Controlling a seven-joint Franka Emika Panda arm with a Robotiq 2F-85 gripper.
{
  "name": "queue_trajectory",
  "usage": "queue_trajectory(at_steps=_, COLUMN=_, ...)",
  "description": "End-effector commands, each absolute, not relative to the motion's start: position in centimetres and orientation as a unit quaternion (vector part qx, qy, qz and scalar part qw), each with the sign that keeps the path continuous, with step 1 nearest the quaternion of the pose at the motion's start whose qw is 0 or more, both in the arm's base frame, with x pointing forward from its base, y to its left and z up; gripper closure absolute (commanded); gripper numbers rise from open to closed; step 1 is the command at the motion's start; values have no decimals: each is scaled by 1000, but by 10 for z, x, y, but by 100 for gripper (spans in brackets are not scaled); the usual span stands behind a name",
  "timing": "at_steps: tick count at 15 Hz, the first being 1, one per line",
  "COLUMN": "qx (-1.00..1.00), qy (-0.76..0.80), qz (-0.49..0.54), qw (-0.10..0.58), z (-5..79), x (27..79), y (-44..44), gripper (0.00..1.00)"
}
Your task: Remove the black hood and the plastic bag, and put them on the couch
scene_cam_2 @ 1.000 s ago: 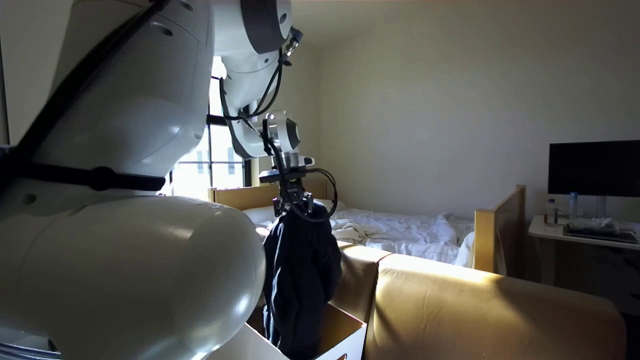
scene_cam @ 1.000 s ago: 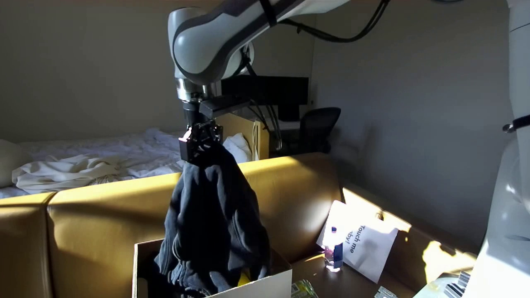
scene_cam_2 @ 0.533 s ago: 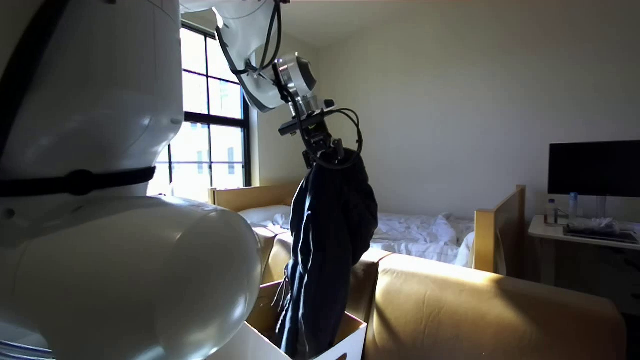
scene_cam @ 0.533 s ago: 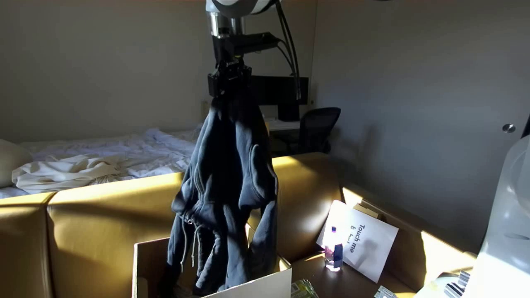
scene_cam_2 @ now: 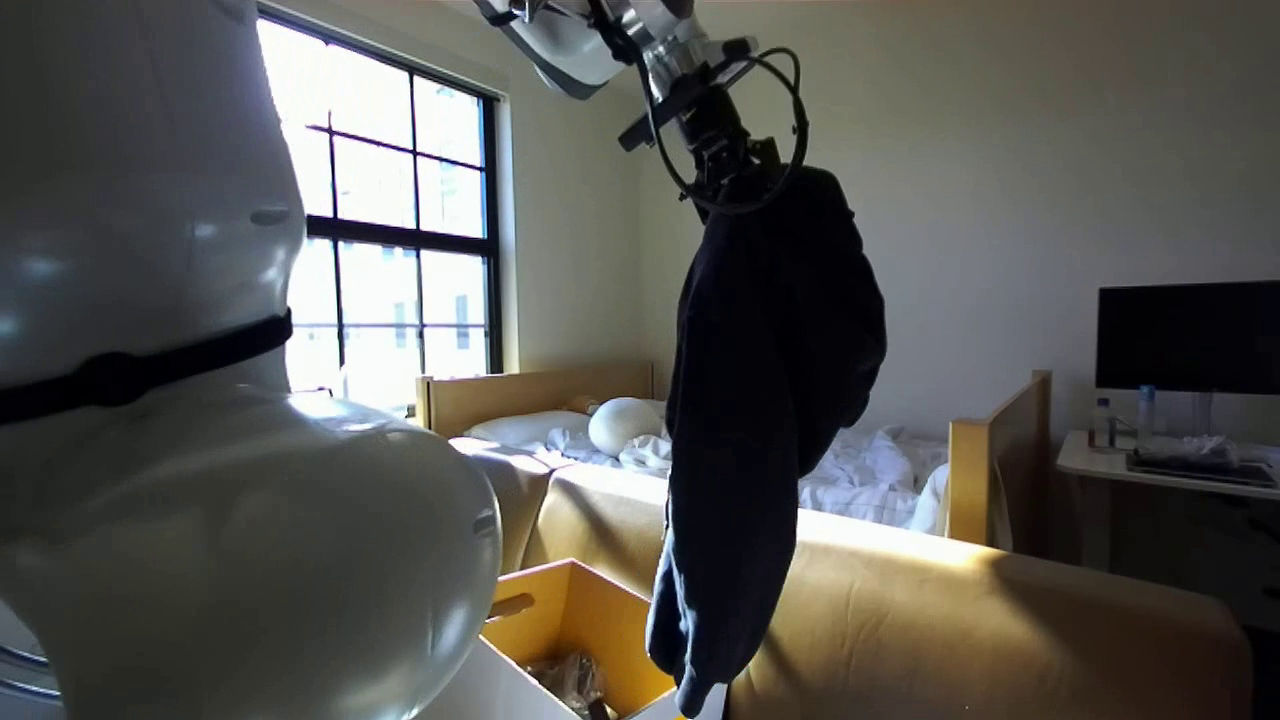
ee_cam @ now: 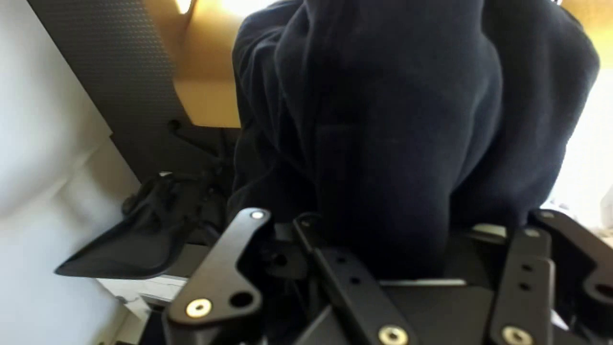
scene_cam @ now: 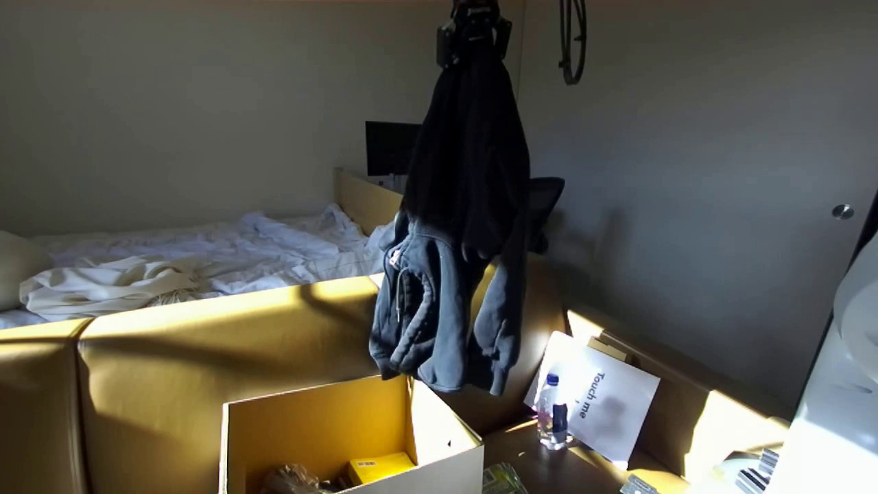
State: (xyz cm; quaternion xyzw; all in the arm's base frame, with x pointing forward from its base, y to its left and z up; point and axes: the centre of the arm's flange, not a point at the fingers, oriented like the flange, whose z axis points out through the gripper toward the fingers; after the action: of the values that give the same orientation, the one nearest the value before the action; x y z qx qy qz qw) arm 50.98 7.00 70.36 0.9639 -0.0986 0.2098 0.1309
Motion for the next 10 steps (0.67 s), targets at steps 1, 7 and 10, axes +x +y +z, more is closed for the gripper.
queue_trajectory(at_steps=1, qx=948, qy=-175, qz=222, qw=147, z=769, x=477, y=1, gripper=94)
queue_trajectory(at_steps=7, qx=963, qy=-149, qz=161, qw=155, z=747, x=469, y=-98, gripper=94)
queue_trajectory(at_steps=10, qx=961, qy=-157, qz=170, qw=149, z=685, x=501, y=-100, gripper=95)
